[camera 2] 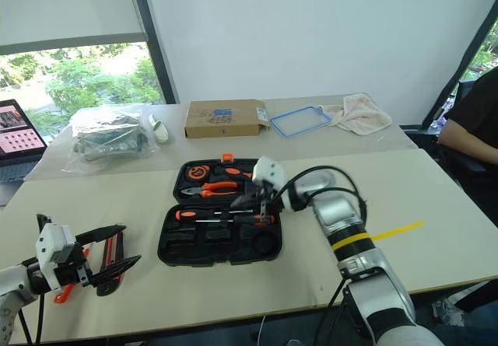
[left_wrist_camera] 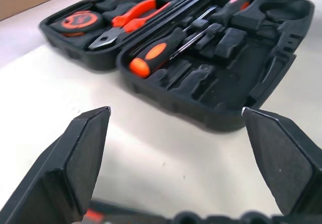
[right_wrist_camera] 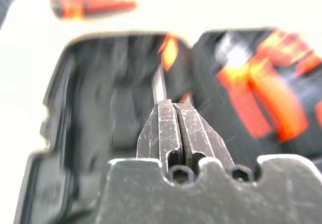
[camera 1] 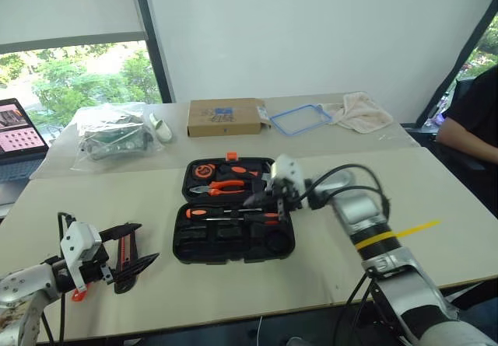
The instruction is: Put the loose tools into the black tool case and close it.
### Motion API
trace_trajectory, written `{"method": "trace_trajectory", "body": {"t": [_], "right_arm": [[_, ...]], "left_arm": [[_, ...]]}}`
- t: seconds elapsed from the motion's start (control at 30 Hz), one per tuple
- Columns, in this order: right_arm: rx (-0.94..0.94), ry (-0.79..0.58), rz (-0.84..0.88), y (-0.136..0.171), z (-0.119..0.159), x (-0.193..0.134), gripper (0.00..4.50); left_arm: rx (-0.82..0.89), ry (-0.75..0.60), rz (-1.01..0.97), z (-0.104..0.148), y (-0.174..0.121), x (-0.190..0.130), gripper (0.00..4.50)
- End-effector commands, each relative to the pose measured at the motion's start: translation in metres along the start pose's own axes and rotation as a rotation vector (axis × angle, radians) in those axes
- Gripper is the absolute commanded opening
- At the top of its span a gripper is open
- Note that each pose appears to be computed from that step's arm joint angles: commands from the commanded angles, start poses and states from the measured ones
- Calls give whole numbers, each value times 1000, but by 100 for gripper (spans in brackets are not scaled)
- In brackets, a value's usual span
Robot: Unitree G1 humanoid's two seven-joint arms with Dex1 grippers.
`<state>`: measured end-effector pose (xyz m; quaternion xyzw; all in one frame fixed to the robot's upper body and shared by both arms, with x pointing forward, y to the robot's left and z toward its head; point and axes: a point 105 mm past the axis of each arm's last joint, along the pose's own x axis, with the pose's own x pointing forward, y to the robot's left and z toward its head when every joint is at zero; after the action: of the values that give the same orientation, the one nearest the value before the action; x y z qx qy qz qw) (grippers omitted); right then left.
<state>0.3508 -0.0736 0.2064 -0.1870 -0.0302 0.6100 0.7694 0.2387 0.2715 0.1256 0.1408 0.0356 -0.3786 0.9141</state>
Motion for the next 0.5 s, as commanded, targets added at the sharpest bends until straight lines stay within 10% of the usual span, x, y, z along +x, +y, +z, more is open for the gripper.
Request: {"method": "trace_trajectory", "body": {"t": [0.03,0.5], "right_arm": [[101,-23,-199,-6,-8,-46,7],[72,27,-445,30,-40,-96,7]], "left_arm": [[23,4,66,5,8,-18,450],[-157,177,490,-42,16,-133,450]]}}
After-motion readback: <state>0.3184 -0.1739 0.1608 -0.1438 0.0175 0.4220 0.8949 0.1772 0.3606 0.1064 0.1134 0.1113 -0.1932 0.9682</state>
